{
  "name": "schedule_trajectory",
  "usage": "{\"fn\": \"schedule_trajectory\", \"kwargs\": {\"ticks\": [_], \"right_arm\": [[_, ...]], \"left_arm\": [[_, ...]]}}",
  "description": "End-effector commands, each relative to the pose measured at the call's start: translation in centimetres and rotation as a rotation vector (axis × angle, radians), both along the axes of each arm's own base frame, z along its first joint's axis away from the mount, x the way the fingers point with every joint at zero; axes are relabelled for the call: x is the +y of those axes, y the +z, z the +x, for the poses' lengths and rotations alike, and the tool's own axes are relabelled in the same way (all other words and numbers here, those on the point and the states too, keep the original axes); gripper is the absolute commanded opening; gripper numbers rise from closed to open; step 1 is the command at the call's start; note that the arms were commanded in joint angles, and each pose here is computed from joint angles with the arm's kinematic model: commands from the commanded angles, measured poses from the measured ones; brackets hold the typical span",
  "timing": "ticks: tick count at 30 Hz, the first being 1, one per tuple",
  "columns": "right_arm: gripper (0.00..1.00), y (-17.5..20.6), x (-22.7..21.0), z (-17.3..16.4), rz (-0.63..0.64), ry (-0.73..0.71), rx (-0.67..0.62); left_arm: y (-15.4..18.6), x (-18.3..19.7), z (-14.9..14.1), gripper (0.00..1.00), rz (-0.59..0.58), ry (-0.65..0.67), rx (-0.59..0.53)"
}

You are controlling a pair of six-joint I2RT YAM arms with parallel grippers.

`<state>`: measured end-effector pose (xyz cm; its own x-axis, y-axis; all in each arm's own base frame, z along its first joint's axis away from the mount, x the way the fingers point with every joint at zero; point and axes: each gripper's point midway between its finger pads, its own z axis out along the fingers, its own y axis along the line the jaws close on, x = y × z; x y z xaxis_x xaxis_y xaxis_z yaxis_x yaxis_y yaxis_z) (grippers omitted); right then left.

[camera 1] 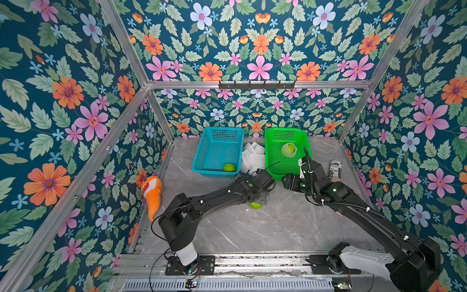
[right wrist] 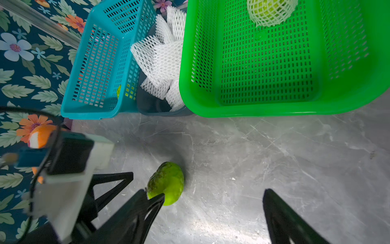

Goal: Sleeve custard apples in foam nets
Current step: Place the custard apple at the center of the board, then pick up the foam net from the storage box.

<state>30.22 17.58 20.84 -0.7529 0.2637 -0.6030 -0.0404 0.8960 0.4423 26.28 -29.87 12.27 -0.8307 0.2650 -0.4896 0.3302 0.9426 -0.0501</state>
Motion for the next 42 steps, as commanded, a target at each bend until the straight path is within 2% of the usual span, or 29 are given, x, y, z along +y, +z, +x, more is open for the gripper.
{"fn": "schedule_trajectory", "kwargs": {"ticks": [1,5,7,12,14,21,24,31,33,37,42], "right_arm": [[0.84,0.4,0.9,0.3,0.034,0.016,0.021],[0.78,0.2,3.5,1.6,0.087,0.079,0.050],[0.72,0.1,4.8,2.5,0.101,0.107,0.072],[0.61,-0.1,8.5,5.4,0.081,0.187,0.109],[0.57,-0.4,9.7,6.6,0.066,0.209,0.133],[0.53,-2.2,12.1,11.4,-0.060,0.219,0.203],[0.54,-3.0,12.0,13.2,-0.155,0.192,0.230],[0.62,-5.1,13.1,16.0,-0.363,0.185,0.259],[0.63,-5.7,13.5,16.8,-0.420,0.178,0.234],[0.64,-6.8,13.7,18.0,-0.456,0.138,0.207],[0.67,-8.1,14.7,18.6,-0.442,0.143,0.192]], "left_arm": [[1.7,2.5,1.4,0.82,0.005,0.088,-0.062],[4.0,6.4,3.5,0.79,-0.092,0.225,-0.122],[4.7,8.3,4.3,0.78,-0.159,0.292,-0.142],[6.0,12.2,5.3,0.75,-0.262,0.417,-0.188],[5.7,13.0,5.2,0.75,-0.280,0.440,-0.183],[3.4,14.2,4.4,0.74,-0.323,0.504,-0.142],[2.4,14.3,4.1,0.73,-0.332,0.515,-0.118],[1.3,14.1,4.0,0.73,-0.337,0.516,-0.089],[1.2,14.1,3.9,0.73,-0.339,0.515,-0.085],[1.0,14.3,3.7,0.73,-0.338,0.519,-0.082],[0.7,14.6,3.5,0.73,-0.334,0.524,-0.076]]}}
